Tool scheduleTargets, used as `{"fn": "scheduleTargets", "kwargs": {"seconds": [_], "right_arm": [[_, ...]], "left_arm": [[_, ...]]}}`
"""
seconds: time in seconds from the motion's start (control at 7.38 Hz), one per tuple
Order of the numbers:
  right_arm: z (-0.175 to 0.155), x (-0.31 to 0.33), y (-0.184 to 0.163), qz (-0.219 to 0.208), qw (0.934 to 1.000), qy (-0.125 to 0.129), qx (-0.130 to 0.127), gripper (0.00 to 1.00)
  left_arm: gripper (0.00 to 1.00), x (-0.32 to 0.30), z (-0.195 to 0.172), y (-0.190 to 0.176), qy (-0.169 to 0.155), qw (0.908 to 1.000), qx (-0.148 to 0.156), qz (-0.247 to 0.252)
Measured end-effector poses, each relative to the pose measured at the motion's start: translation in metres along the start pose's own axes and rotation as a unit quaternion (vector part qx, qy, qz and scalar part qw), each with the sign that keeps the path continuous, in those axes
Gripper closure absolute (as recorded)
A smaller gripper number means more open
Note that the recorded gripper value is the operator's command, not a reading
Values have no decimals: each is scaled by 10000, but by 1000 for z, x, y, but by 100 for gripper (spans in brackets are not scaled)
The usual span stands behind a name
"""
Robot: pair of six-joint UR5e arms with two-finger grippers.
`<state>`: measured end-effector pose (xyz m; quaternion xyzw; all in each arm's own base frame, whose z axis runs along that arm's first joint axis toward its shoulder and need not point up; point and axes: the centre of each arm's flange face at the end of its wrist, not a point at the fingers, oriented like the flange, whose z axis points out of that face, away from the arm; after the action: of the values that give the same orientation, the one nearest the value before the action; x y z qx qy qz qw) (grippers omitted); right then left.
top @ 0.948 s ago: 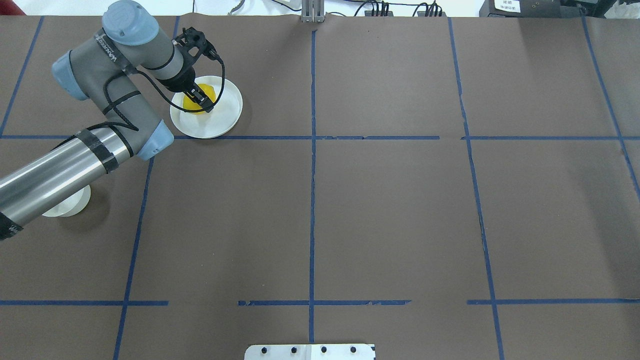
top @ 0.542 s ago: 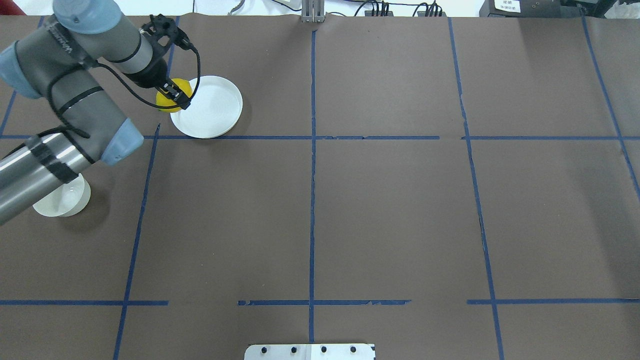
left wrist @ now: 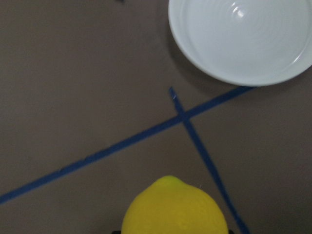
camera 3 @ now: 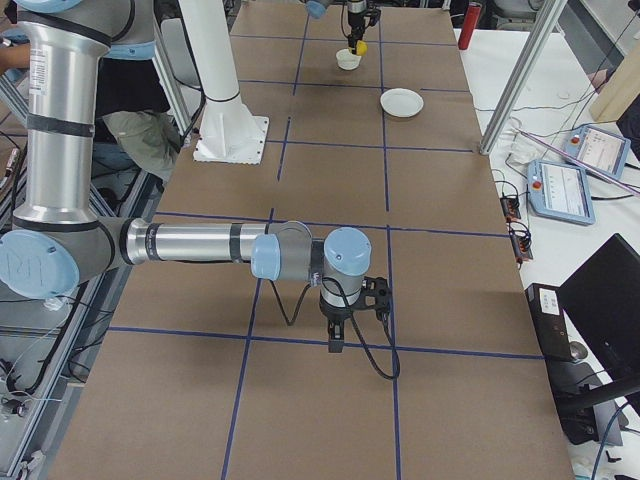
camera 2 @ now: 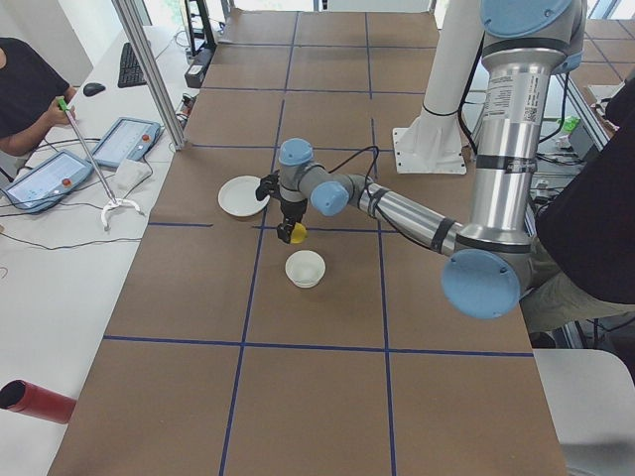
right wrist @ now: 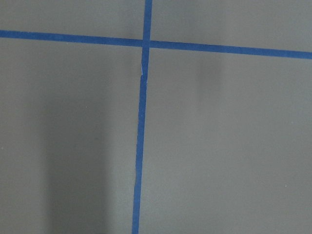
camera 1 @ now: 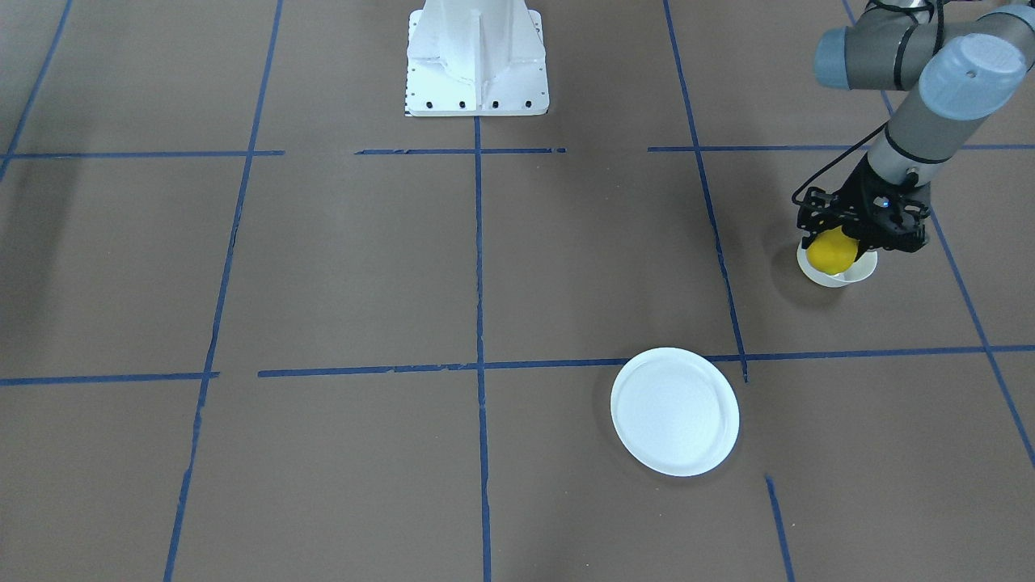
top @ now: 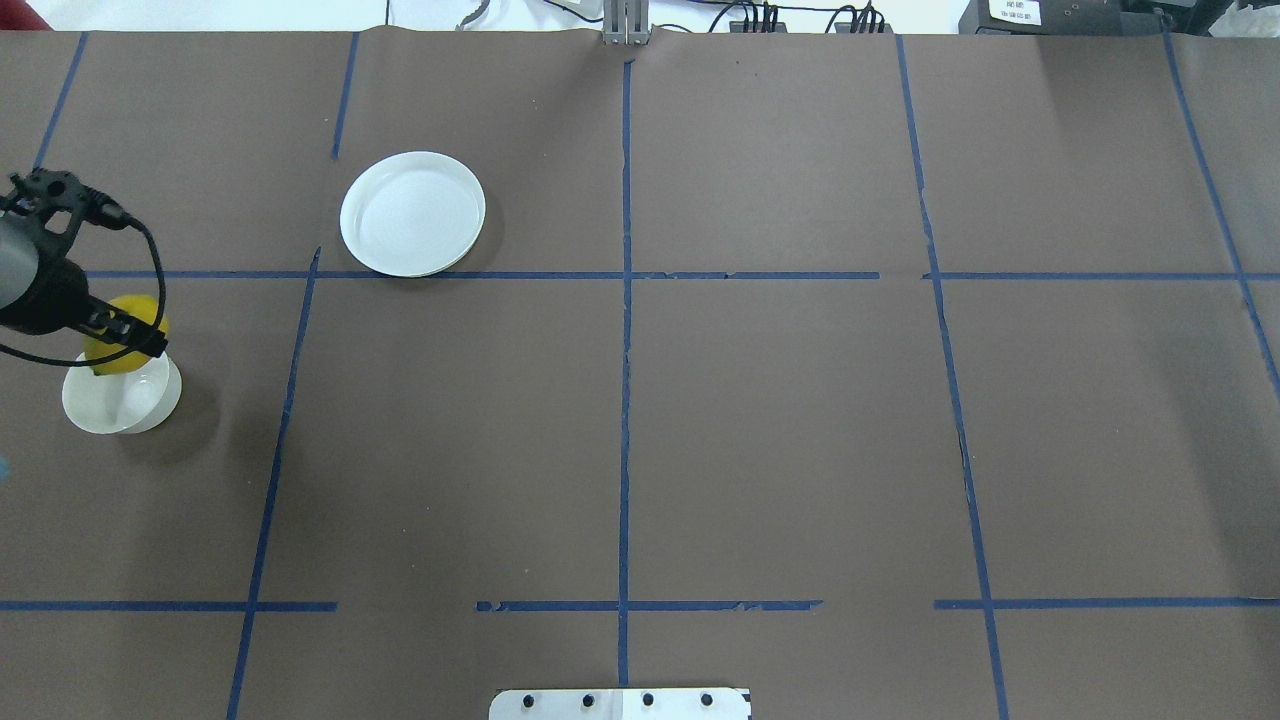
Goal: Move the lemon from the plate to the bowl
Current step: 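Lift the lemon with the left gripper and carry it over the white bowl, then lower the lemon into the bowl and open the left gripper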
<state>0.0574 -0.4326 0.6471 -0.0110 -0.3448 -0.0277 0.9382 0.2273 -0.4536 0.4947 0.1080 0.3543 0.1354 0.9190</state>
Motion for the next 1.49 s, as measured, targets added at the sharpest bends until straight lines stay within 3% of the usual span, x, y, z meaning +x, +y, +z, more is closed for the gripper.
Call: {"fn": "scheduleTargets", "kwargs": {"seconds": [0.27,0.54,0.81,1.22,1.35,1.49], "right_arm": [[0,0,0,0,10000,0,0,0],[0,0,0,-1,10000,0,0,0],[0,0,0,0,10000,0,0,0],[0,0,0,0,10000,0,0,0],[0,0,0,0,10000,0,0,0],[0,0,0,0,10000,0,0,0]], "left_arm": [[100,-27,21,31,64,9993,73,-366],[100,-36,34,38,68,9991,47,-427],[85,-35,40,40,87,9991,1,-419],[46,-31,46,35,101,9993,-28,-363],[39,-30,46,33,110,9993,-22,-346],[6,-30,46,32,112,9994,-23,-341]]}}
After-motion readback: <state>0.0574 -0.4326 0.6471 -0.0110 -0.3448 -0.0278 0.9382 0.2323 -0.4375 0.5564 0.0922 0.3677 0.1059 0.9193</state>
